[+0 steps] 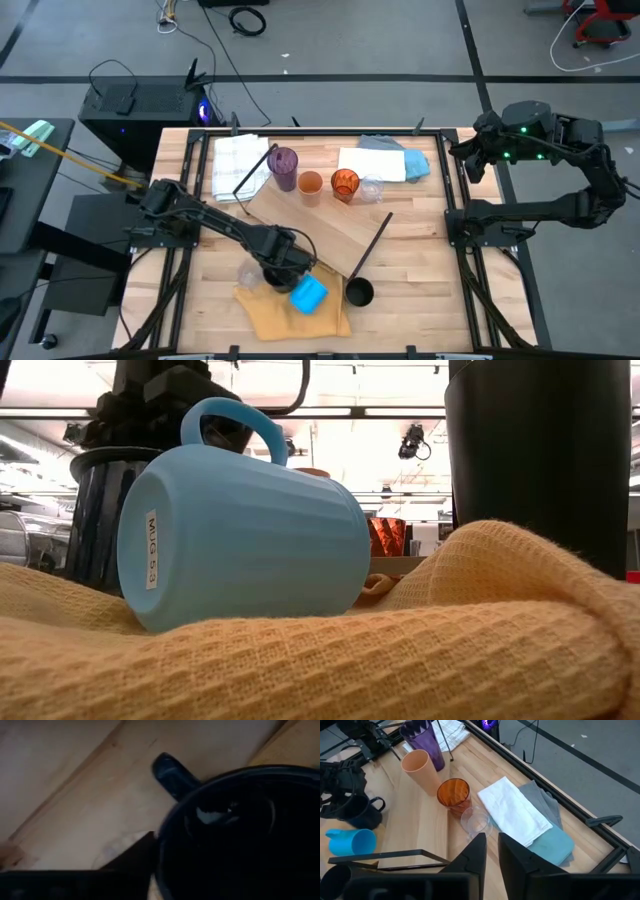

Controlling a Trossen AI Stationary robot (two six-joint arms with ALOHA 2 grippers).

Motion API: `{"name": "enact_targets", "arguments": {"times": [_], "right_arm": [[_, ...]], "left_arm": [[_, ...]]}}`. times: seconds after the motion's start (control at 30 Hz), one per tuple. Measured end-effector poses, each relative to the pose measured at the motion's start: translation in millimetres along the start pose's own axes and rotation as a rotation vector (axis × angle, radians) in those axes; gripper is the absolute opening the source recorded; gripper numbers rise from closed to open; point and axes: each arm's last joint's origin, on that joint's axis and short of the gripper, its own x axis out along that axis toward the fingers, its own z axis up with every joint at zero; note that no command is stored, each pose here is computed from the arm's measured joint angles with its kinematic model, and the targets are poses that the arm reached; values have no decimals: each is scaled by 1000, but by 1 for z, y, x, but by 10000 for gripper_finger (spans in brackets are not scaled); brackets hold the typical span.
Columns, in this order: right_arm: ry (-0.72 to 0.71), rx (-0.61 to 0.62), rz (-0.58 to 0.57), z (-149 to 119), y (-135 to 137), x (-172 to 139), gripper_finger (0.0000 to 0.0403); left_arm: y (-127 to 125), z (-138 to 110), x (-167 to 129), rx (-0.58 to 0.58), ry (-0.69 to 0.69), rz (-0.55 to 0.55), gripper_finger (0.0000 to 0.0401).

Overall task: Stack small to large cups/mugs on shelf
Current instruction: Put the dark blue mug on the shelf

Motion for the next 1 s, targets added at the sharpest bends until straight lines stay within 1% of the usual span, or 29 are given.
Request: {"name": "enact_targets", "arguments": {"times": [0.1,0.13,0.2,0.33,0.67,0.83,1.0], "right_arm": [[0,0,0,0,0,0,51],[0,0,0,0,0,0,51],[0,0,0,0,0,0,50],[0,0,0,0,0,0,49],[-1,-1,-3,0,0,0,45],[-2,-1,-5,0,0,0,43],[-2,-2,-5,0,0,0,43]], "left_arm": [[0,0,0,19,2,-4,47],[0,0,-3,19,1,-18,30],[0,0,-6,19,-7,-27,28],[5,0,-11,-20,-12,-26,29],[26,-4,-45,-63,-55,-77,25],[29,-5,-56,-82,-76,-131,25],[28,-1,-67,-97,-151,-228,25]]}}
